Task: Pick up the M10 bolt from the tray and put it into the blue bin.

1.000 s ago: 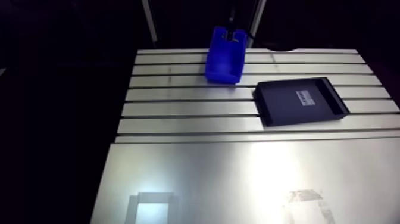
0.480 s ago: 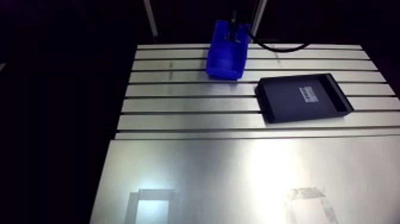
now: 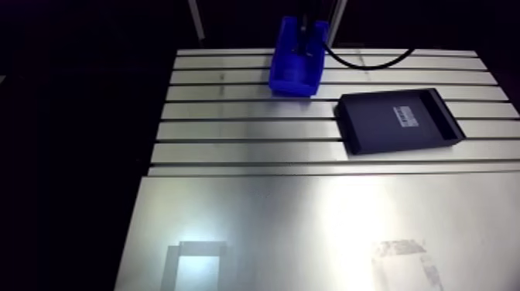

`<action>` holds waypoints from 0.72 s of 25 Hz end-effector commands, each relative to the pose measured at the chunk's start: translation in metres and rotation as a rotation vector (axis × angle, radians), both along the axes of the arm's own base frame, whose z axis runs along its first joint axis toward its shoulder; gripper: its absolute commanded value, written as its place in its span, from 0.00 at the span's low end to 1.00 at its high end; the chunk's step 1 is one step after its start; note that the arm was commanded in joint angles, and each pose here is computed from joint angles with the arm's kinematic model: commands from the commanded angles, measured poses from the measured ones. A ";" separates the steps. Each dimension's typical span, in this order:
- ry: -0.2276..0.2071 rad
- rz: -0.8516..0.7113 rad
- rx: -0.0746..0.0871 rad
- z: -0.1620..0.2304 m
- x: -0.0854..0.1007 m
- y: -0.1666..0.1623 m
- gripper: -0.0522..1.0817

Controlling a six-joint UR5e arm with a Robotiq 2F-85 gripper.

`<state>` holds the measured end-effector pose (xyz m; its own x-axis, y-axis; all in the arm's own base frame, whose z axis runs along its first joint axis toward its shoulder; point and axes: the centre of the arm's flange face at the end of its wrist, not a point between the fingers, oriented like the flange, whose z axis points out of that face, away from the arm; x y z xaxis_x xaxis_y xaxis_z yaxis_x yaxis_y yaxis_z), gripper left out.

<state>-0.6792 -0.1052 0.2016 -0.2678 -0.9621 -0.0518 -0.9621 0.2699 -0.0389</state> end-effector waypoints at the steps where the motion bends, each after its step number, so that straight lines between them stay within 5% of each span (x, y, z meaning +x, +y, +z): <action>1: -0.001 0.000 0.001 -0.009 -0.001 0.000 0.98; 18: -0.023 -0.001 0.002 -0.020 0.004 0.000 0.96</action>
<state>-0.6760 -0.1052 0.1823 -0.2677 -0.9617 -0.0589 -0.9608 0.2710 -0.0579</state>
